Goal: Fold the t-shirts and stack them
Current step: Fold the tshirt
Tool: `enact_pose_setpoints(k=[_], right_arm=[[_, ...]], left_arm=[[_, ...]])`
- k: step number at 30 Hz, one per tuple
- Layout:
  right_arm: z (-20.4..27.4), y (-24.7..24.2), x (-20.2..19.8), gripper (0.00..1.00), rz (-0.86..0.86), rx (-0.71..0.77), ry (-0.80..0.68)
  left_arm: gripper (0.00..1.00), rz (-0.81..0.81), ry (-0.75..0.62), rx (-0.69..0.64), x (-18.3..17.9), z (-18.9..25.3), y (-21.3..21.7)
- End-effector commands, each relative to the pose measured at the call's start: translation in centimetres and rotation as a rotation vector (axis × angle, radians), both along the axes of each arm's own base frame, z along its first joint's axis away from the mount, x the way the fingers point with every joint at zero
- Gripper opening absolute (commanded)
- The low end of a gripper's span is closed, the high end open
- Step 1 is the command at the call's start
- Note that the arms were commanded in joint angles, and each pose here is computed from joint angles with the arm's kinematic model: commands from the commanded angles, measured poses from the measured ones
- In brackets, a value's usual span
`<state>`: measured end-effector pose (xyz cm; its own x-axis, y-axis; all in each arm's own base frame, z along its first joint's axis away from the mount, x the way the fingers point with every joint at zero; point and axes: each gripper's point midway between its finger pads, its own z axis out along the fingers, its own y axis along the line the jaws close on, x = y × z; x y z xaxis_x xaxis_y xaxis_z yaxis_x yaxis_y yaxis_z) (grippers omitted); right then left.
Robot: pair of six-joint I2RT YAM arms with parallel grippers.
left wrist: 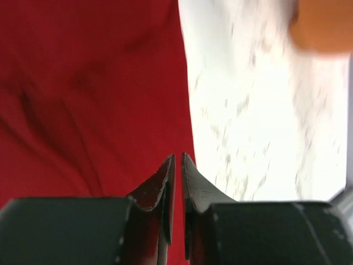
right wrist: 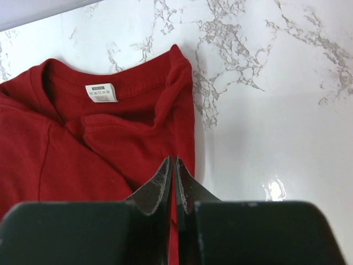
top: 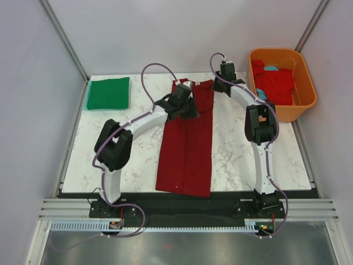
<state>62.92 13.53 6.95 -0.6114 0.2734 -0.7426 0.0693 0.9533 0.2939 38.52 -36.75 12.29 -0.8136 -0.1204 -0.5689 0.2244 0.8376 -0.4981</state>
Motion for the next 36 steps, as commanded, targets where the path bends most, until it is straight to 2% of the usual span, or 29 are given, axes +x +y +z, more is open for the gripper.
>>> enact_pose_setpoints(k=[1,5,11,15,30,36], right_arm=[[3.0,0.7,1.4,0.10,0.016,0.033,-0.074],[2.2,0.9,1.8,0.09,0.011,0.042,-0.067],[1.2,1.4,2.3,0.09,0.019,0.071,-0.060],[0.7,1.4,2.9,0.10,0.000,0.080,-0.060],[0.0,2.3,5.7,0.13,-0.029,0.167,-0.169],[0.4,2.4,6.2,0.22,-0.021,0.168,-0.202]], left_arm=[[0.14,0.031,-0.084,0.003,4.6,0.6,-0.7],[0.13,0.029,-0.113,-0.033,7.7,0.8,-2.4],[0.15,0.052,-0.091,0.004,10.1,-3.6,-3.4],[0.15,0.062,-0.071,0.005,10.8,-5.1,-3.4],[0.17,0.069,0.068,0.048,9.6,-12.1,-1.8],[0.17,0.059,0.066,0.048,9.5,-12.0,-1.8]])
